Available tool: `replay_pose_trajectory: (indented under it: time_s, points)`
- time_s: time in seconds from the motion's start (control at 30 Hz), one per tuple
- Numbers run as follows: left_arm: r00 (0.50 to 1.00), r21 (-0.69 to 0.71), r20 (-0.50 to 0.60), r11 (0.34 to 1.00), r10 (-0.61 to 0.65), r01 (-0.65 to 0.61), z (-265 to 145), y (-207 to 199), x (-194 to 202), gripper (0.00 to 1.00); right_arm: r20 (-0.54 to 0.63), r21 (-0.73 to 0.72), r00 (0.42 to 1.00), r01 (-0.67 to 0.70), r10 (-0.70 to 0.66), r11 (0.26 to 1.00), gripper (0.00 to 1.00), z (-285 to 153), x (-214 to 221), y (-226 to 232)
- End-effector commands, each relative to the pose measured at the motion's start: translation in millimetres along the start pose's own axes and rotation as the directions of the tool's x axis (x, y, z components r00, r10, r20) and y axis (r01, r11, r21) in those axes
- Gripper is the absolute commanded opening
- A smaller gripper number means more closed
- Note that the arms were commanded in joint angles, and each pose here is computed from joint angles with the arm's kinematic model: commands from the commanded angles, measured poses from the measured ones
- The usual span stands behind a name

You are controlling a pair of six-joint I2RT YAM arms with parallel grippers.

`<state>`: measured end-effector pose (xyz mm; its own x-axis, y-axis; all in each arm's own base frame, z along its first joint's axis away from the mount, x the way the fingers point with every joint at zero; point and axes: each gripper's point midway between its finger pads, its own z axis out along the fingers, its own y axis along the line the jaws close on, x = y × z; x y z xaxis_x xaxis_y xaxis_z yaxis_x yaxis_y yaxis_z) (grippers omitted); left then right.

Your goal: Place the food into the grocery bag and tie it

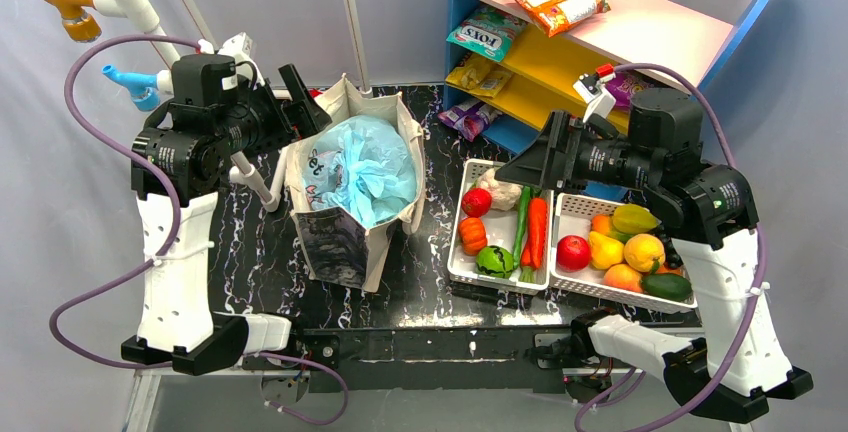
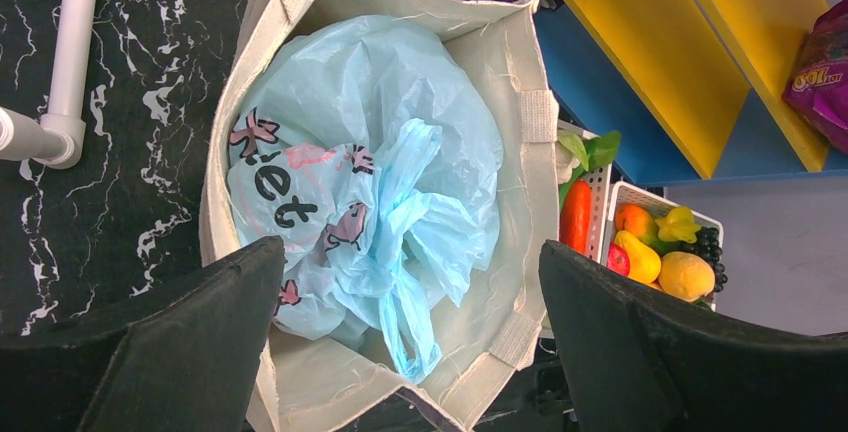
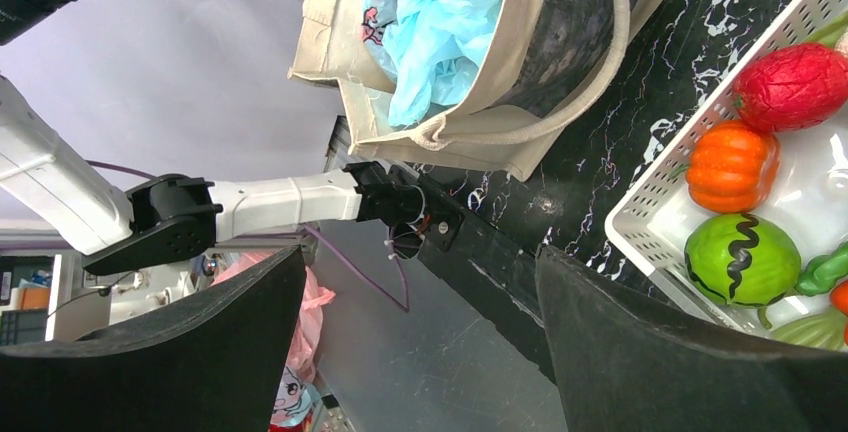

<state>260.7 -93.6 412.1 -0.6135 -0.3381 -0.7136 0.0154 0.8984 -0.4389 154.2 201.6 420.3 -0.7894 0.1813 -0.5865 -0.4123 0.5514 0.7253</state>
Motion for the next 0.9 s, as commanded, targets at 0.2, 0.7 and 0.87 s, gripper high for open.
replay_pose_trajectory:
  time_s: [0.2,0.7,0.87]
  points:
    - [1.0,0.01,0.021,1.0,-0.011,0.011,-6.0,-0.5,0.3,1.0,0.015,-0.024,1.0,-0.003,0.004,1.0,0.91,-4.3,-0.3,5.0]
    - [0.999,0.029,0.039,1.0,0.006,-0.007,-7.4,-1.3,1.4,0.99,0.008,-0.025,1.0,-0.013,0.013,1.0,0.91,-2.6,0.4,4.0]
    - [0.991,-0.069,0.115,0.995,-0.066,0.074,-5.2,16.8,-6.9,1.0,0.003,-0.027,1.0,-0.016,0.016,0.999,0.91,-1.3,0.3,3.6]
